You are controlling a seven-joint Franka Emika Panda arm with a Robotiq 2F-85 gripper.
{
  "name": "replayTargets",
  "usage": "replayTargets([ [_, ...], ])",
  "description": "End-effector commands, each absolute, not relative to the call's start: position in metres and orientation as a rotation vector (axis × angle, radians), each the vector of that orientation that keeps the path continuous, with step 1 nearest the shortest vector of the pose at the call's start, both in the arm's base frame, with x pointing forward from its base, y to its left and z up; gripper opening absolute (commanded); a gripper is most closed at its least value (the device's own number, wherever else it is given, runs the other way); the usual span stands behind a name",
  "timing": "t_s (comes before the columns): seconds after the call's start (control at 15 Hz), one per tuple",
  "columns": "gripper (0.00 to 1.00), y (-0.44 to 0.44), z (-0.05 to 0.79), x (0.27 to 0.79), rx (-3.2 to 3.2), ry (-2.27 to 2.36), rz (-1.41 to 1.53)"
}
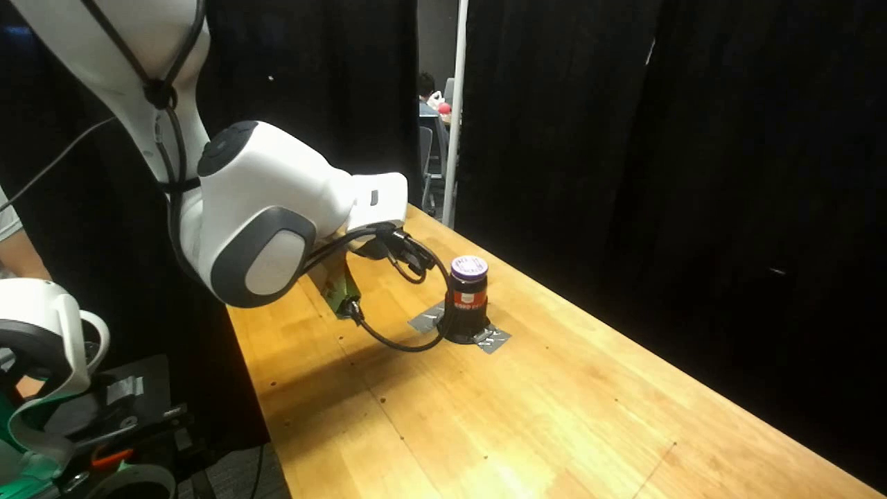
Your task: Put the elastic around the bottle
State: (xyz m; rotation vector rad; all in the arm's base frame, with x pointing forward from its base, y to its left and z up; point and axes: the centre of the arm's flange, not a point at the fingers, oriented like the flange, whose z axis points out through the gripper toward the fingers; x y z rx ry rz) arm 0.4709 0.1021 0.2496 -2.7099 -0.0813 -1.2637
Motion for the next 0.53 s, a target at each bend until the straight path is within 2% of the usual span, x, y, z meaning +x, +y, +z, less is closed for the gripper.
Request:
replayTargets([
  [0.0, 0.0, 0.1083, 0.248, 0.4588, -2.663, -0.09, -1.341],
  [0.07, 0.26, 0.1096, 0.2483, 0.4582, -2.671, -0.094, -1.317],
  [0.13, 0.27, 0.1104, 0.2484, 0.4592, -2.69, -0.099, -1.248],
  [0.2, 0.09, 0.1104, 0.2444, 0.4624, -2.691, -0.089, -1.261],
  [0.33, 0.24, 0.1127, 0.2427, 0.4612, -2.692, -0.089, -1.241],
  [0.47, 0.27, 0.1122, 0.2423, 0.4611, -2.694, -0.087, -1.239],
])
